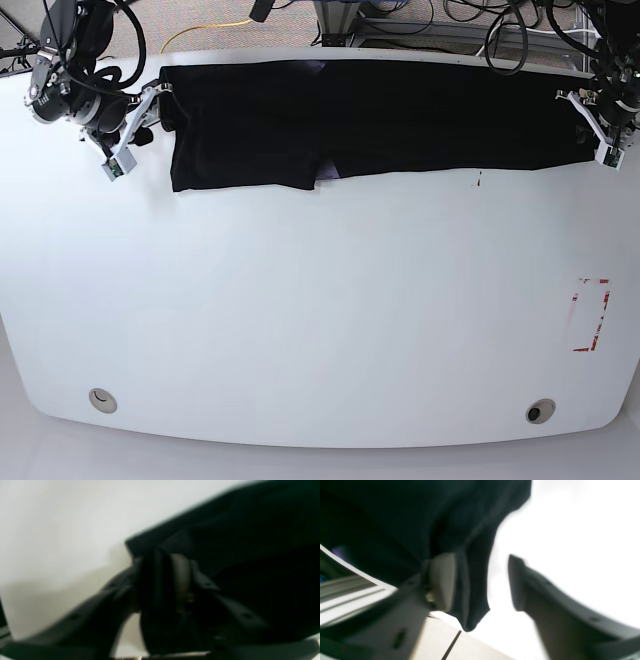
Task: Fold the T-shirt properly
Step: 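Release the folded strip and regrasp its ends with both grippers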
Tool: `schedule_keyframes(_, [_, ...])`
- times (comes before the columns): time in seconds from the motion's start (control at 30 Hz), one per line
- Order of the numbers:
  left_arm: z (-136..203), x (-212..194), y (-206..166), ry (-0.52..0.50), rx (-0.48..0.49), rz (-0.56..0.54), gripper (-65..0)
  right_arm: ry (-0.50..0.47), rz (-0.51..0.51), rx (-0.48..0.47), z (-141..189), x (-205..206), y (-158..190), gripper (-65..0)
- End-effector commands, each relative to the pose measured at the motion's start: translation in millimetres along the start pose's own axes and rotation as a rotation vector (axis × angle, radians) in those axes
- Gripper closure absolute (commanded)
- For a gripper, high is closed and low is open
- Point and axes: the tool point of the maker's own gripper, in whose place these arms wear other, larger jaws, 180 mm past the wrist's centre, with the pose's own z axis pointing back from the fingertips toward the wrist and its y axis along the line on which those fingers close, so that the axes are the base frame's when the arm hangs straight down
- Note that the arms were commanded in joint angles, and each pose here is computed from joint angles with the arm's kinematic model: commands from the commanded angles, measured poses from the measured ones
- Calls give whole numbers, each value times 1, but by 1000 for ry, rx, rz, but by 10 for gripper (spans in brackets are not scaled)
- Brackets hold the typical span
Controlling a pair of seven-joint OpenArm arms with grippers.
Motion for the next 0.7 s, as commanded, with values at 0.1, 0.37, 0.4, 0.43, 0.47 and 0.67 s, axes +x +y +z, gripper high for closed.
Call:
schedule_keyframes(0.1, [6,15,8,-33,22,-24,-378,-130,60,-52,27,34,1,-518])
schedule_keyframes(0.37, [26,64,1,-191,24,-15,-378,-304,34,90,25,73,32,-482])
schedule_keyframes(0.4, [32,68,2,-200,29,-10,-378,-319,27,112,21,77,39,-477])
schedule_keyframes(0.43, [37,73,3,-207,34,-8,-378,-328,21,130,18,79,45,-471])
schedule_keyframes(0.47, [39,74,3,-201,34,-8,-378,-336,20,145,15,82,50,-465])
schedule_keyframes(0.67, [26,65,-19,-126,-31,-32,-378,-260,-17,187,-23,71,68,-363])
